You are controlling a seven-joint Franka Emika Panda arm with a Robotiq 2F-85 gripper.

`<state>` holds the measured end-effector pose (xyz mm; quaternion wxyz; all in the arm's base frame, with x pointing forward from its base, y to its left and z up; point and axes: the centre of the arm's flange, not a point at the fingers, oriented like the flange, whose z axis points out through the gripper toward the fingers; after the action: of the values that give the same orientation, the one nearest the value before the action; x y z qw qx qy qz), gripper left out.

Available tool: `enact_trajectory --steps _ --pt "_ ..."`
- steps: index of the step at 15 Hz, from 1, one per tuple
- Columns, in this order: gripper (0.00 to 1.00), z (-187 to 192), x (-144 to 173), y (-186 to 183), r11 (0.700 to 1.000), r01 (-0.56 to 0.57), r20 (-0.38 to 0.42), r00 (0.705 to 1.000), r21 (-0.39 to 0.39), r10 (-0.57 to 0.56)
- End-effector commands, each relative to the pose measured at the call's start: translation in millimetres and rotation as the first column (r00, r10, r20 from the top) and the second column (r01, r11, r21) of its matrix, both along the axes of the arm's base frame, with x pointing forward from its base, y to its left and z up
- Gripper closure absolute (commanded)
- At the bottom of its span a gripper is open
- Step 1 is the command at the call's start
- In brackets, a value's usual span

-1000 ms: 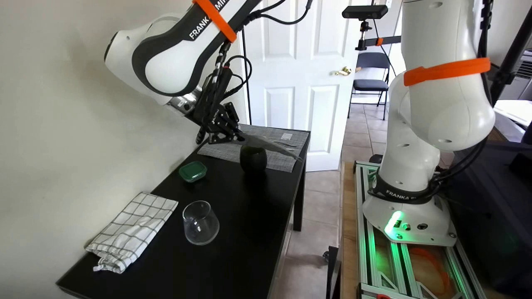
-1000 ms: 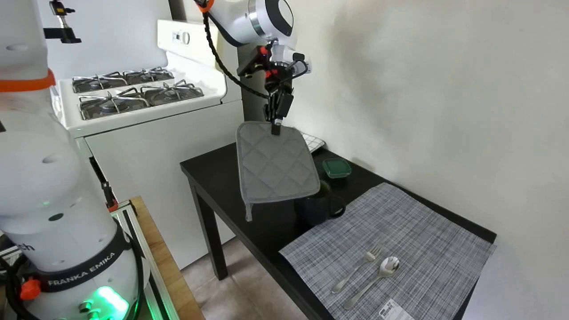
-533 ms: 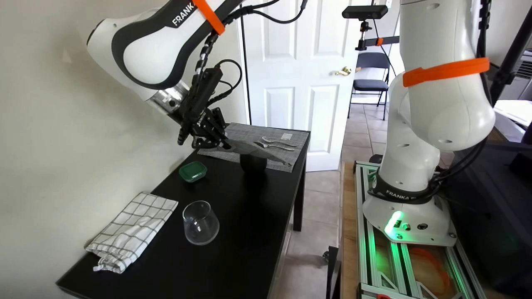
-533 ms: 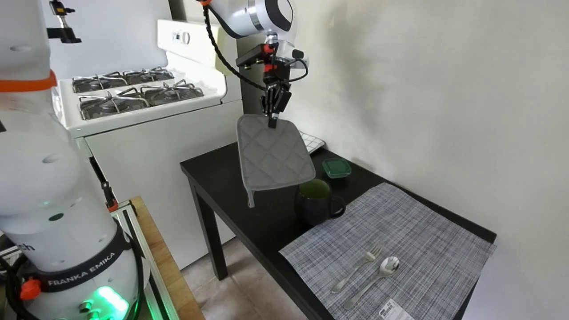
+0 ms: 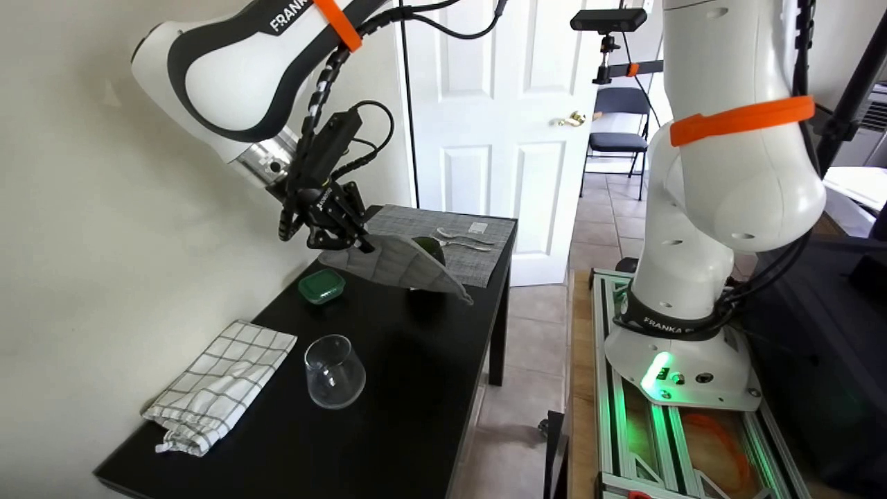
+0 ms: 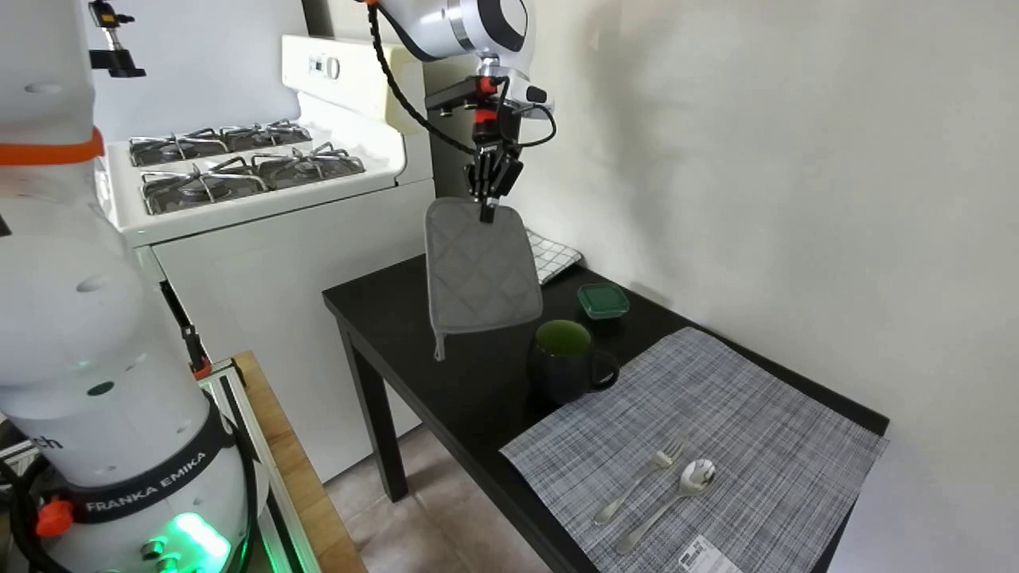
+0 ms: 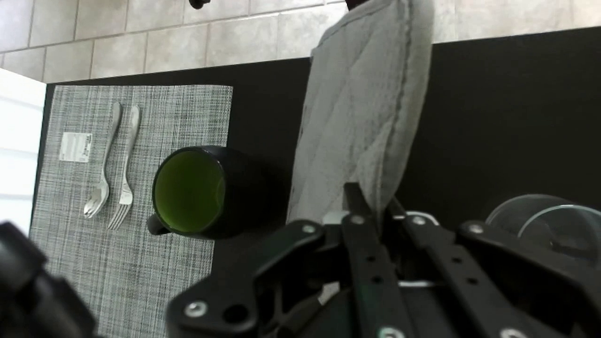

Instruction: Move the grey mat, then place the glass on it

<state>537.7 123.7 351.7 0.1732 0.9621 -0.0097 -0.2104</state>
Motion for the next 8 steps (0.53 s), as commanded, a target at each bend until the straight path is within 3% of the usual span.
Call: enact_trajectory --steps 1,5,8 --pt "0.98 -22.3 8.5 8.1 0.999 -0.052 -0.022 0.998 0.003 0.052" --pt "0.98 -48.2 9.5 9.4 0.993 -0.115 -0.024 0.993 -0.027 0.114" --pt "0.98 -60.7 12.7 15.3 0.983 -0.176 0.024 0.984 -0.05 0.177"
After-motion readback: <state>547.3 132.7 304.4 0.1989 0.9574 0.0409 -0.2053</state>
